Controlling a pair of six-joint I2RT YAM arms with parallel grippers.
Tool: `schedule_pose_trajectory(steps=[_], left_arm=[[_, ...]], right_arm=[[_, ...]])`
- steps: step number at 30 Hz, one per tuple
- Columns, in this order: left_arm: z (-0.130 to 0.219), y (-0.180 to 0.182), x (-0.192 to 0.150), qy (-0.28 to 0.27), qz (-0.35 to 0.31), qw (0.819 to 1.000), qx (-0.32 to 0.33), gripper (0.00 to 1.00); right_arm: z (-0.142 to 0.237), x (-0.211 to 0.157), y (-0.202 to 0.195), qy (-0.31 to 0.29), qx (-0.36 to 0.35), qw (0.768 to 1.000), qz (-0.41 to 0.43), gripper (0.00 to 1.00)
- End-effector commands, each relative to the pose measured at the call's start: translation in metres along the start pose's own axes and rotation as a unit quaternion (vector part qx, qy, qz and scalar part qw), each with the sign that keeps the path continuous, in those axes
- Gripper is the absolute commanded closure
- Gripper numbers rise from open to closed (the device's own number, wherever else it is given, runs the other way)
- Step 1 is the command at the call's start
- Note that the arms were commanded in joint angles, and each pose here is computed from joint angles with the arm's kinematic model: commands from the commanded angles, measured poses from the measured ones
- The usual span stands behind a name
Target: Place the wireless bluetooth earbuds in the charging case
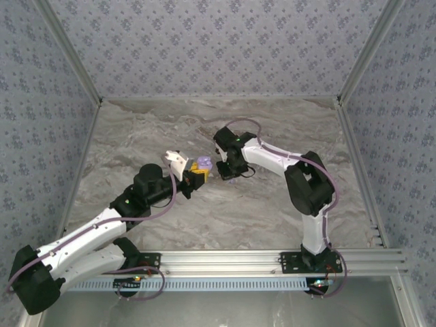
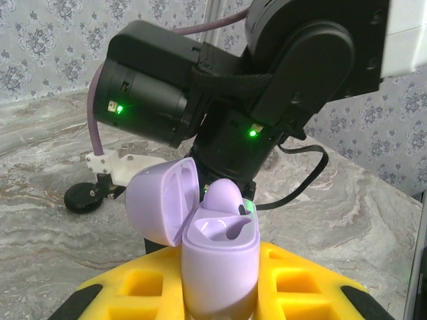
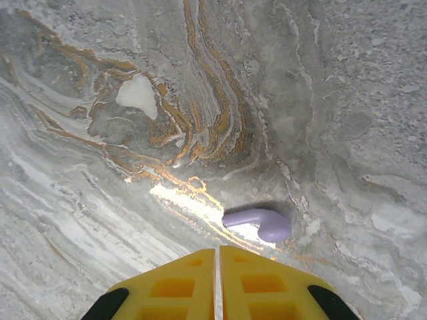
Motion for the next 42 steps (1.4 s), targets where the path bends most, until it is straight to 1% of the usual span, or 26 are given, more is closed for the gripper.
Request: schedule_pose_trajectory(steps=[1,7,18,37,42], left_arm=[[-0.001,-0.006,0.005,-0.010,-0.006,1.000,-0.011,0.79],[-0.002,-0.006,0.006,-0.010,-0.006,1.000,-0.012,0.79],[-0.003,-0.005,0.006,-0.009,-0.006,1.000,-0.011,0.79],[-0.002,-0.004,0.004,-0.008,-0.005,1.000,-0.009,0.79],[-0.001,-0.005,0.004,-0.009,-0.005,1.000,-0.009,0.79]], right_arm=[[0.003,-0.018,-0.002,0.020,-0.008,1.000,0.006,0.89],[-0.006,-0.031,-0.007,0.033,-0.012,0.999,-0.005,0.90],[-0.025,-0.034,-0.025,0.051,-0.036,0.997,-0.043,0.92],[-0.038,-0.015,-0.029,0.046,-0.033,0.997,-0.053,0.92],[-0.037,-0.006,-0.033,0.039,-0.049,0.997,-0.053,0.92]])
Point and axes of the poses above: each hand's point on the last joint's axis, 136 mm out from that joint toward the fingers, its own z axis back along the fingers, its own y axis along the line the jaws close on, x = y × z, the point moved 1 cm from there along z, back along the fingers, and after that the axes turned 12 degrees about z, right-handed, at the moved point
